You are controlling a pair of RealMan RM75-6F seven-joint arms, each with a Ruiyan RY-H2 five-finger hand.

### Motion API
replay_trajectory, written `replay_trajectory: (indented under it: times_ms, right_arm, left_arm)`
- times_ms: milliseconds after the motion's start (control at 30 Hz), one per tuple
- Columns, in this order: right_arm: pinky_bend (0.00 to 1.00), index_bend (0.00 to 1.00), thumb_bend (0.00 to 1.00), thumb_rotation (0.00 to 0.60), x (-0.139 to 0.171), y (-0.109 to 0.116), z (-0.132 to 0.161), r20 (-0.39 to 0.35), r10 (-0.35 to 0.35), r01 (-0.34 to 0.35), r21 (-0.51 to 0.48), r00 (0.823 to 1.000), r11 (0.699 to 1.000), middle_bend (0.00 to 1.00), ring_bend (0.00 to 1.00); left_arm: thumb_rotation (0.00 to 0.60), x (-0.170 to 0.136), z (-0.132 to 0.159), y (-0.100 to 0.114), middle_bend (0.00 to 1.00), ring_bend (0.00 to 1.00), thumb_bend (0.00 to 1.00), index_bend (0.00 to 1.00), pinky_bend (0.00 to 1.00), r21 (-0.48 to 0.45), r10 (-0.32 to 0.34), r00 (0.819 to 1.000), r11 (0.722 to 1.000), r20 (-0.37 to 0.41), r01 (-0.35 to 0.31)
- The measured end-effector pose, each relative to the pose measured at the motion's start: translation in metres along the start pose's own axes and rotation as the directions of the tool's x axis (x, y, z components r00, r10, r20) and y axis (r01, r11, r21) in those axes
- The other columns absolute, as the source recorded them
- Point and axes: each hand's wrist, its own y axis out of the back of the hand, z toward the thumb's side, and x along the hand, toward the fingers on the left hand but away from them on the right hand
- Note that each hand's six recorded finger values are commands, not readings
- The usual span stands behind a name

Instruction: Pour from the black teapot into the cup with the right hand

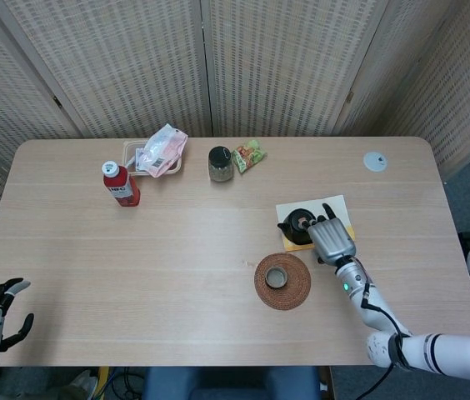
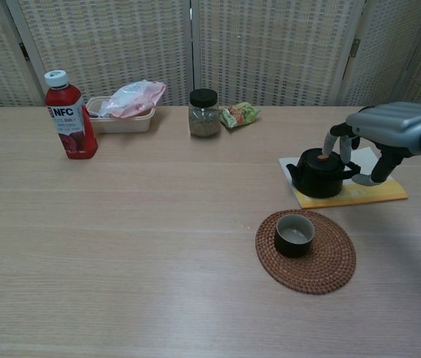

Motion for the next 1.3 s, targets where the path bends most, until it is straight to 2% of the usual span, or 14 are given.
replay_trajectory:
  times_ms: [400, 1300]
  right_arm:
    - [0.0, 0.38, 0.32, 0.6, -0.009, -0.004, 0.01, -0.016, 0.005, -0.005, -0.004, 1.0, 1.0, 0.41, 0.29]
    - [0.0, 0.39, 0.32, 0.6, -0.008, -0.018, 0.009, 0.005, 0.047, -0.047, 0.011, 0.999, 0.999, 0.43, 0.3]
  left_arm:
    - [0.6, -0.002, -0.003, 0.001, 0.2, 0.21, 0.37, 0.25, 0.09, 0.0, 0.003, 1.0, 1.0, -0.008, -0.003]
    - [0.6, -0.004, -0.006, 0.0, 0.2, 0.21, 0.37, 0.25, 0.09, -0.001, 0.001, 1.0, 1.0, -0.013, -0.001]
